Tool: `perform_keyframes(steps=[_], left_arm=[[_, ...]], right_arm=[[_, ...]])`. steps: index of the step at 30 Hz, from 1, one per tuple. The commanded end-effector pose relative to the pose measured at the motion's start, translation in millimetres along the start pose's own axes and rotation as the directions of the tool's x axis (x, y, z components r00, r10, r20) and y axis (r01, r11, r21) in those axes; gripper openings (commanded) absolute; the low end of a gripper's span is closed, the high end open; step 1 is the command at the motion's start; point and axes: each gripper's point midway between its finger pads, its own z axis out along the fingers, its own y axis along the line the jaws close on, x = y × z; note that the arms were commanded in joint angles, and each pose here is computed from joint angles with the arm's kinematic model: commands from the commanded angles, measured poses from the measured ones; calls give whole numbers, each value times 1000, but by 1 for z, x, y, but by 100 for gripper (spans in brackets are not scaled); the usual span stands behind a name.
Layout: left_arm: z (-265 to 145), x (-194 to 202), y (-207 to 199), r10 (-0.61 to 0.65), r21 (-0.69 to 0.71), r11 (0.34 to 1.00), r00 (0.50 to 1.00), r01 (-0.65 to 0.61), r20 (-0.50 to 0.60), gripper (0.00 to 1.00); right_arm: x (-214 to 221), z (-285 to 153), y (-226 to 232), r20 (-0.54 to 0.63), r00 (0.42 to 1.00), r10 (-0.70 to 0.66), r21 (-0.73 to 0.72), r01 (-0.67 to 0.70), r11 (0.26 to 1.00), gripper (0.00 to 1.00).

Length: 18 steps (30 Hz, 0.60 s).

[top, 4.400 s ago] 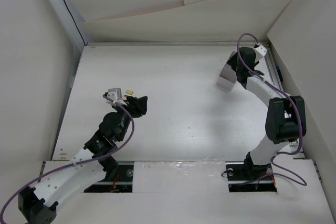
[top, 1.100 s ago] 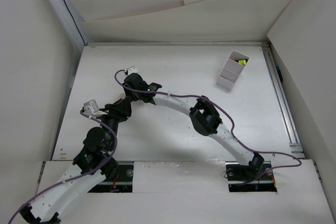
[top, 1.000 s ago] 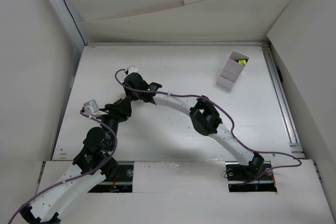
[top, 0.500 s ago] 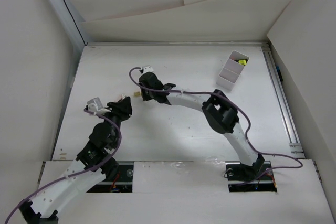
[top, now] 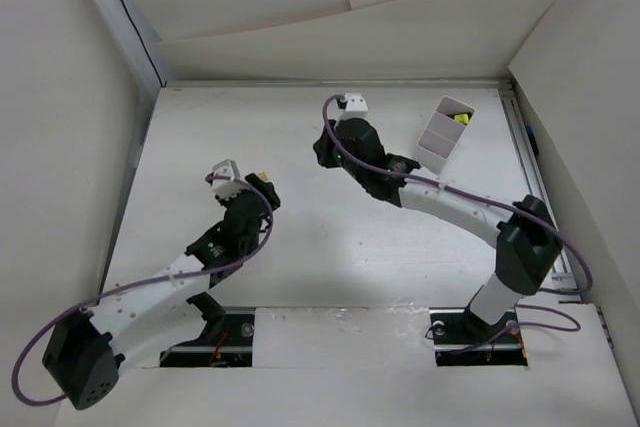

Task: Sort the stationery into containers
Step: Pick up the stationery from the center of the board.

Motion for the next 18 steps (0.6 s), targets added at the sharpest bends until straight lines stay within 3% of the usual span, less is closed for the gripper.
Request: perform_keyframes(steps=[1, 4, 6, 9, 12, 18], left_arm=[[12, -11, -23, -16, -18, 1000, 1000, 16, 3, 47], [30, 9, -32, 70, -48, 996, 995, -73, -71, 47], [42, 24, -30, 105, -77, 990, 988, -114, -113, 48], [59, 27, -29, 88, -67, 993, 984, -99, -155, 49], [74, 24, -20, 62, -61, 995, 984, -73, -168, 49], [103, 30, -2, 119, -142, 978, 969, -152, -215, 51]], right_arm=[[22, -15, -19, -19, 999, 33, 49, -32, 998, 21], [13, -38, -24, 8, 998, 60, 43, -60, 997, 27], [12, -55, -30, 18, 998, 64, 36, -65, 997, 38], [11, -75, -43, 28, 998, 60, 67, -62, 996, 49], [10, -90, -55, 42, 997, 58, 94, -62, 994, 53], [16, -104, -65, 39, 998, 54, 107, -58, 993, 55]])
